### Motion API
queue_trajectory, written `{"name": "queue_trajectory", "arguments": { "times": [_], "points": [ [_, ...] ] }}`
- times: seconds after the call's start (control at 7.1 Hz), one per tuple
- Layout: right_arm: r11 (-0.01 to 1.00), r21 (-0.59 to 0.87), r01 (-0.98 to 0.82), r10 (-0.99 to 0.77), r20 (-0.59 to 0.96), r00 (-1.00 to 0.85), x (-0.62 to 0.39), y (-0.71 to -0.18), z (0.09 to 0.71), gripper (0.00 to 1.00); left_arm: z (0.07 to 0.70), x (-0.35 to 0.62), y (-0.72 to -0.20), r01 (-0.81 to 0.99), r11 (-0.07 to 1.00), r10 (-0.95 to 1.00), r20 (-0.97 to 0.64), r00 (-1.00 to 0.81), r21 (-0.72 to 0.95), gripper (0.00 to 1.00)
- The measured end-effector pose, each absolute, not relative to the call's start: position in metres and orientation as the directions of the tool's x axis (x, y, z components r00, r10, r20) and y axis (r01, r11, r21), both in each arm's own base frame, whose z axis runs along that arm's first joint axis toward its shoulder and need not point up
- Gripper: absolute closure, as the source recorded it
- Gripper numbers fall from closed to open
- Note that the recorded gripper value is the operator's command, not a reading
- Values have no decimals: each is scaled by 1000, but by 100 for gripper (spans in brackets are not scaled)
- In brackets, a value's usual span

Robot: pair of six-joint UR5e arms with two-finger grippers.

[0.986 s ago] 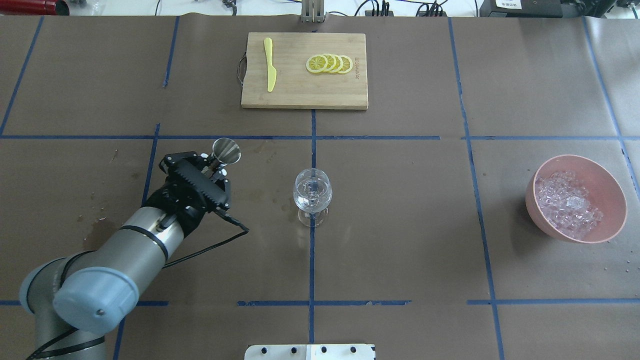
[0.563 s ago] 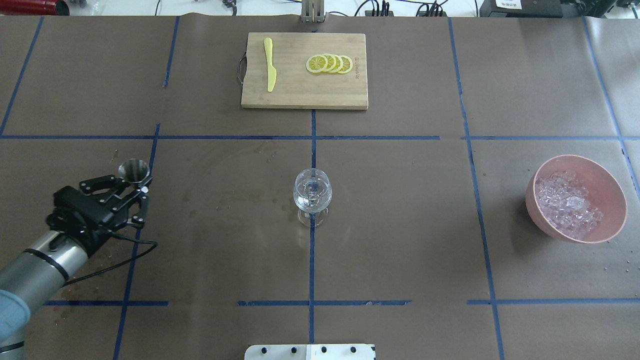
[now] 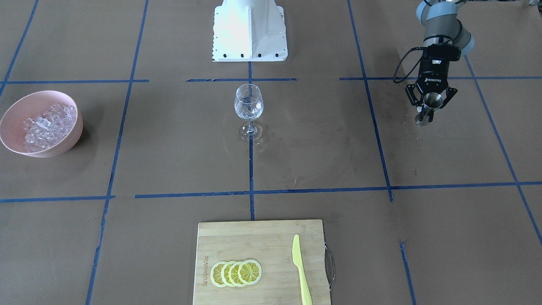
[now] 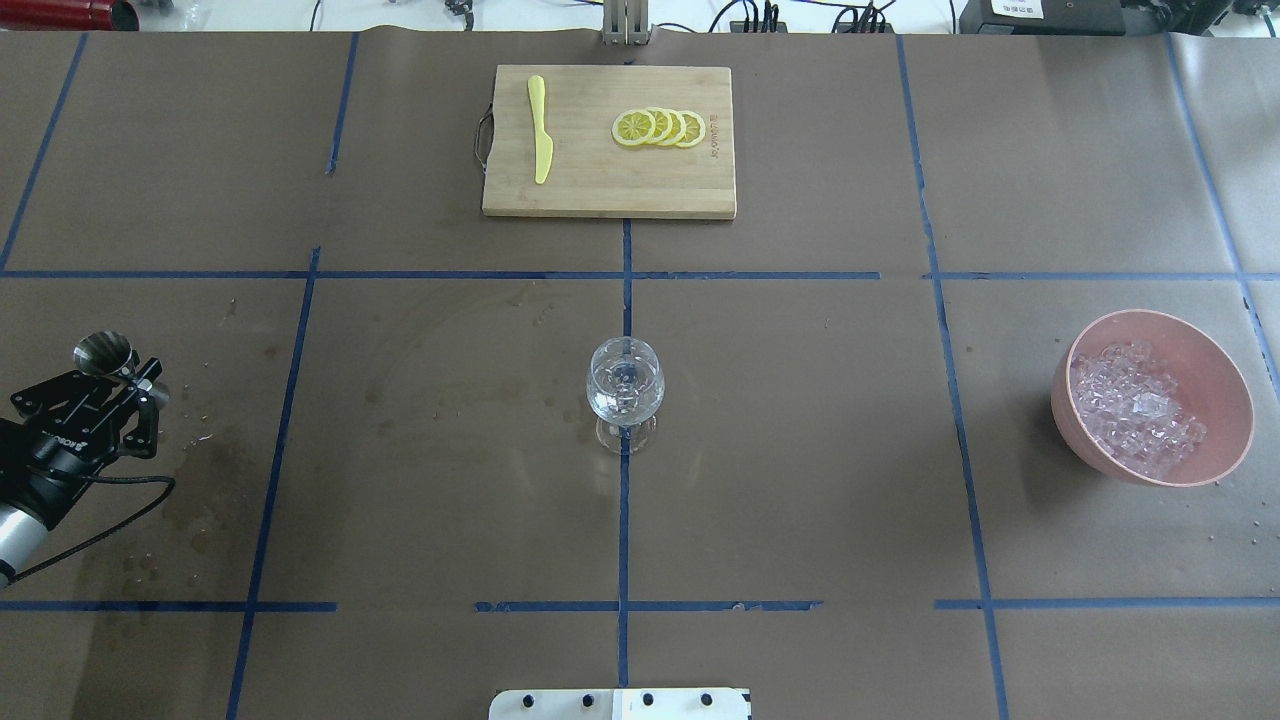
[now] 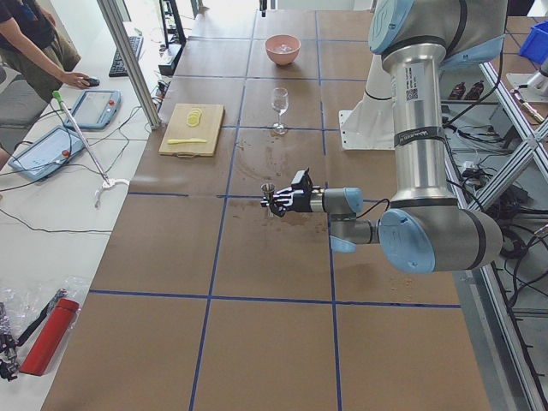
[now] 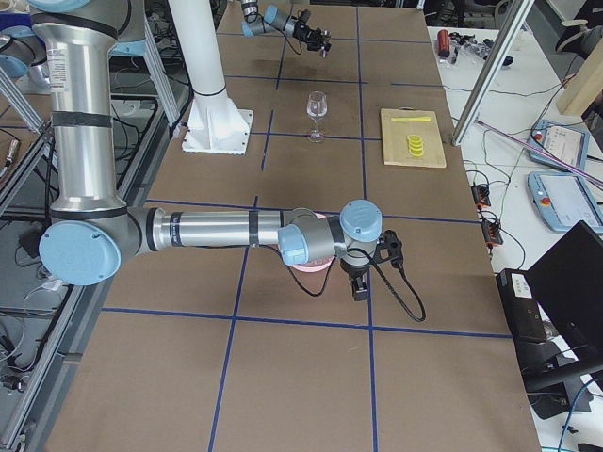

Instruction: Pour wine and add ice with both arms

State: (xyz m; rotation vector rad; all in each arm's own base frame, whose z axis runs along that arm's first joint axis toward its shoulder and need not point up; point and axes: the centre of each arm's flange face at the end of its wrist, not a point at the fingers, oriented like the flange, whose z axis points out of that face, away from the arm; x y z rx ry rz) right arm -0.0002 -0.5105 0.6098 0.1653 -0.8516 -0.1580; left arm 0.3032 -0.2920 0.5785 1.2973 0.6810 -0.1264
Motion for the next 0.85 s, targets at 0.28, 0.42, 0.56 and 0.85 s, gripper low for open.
{"name": "queue_trajectory", "arguments": {
  "times": [0.28, 0.42, 0.56, 0.85],
  "points": [
    [975, 212, 73, -207, 732, 649, 0, -511, 608, 0, 569, 364, -292, 516, 306, 296, -595, 747, 800, 100],
    [974, 215, 72, -210, 731, 650, 0, -511, 606, 0, 562, 385, -290, 537, 315, 304, -619, 724, 783, 100],
    [974, 217, 72, -211, 731, 650, 0, -511, 605, 0, 560, 390, -288, 546, 320, 307, -630, 713, 774, 100],
    [973, 220, 72, -214, 731, 649, 0, -511, 603, 0, 561, 385, -286, 550, 324, 307, -635, 709, 770, 100]
  ]
}}
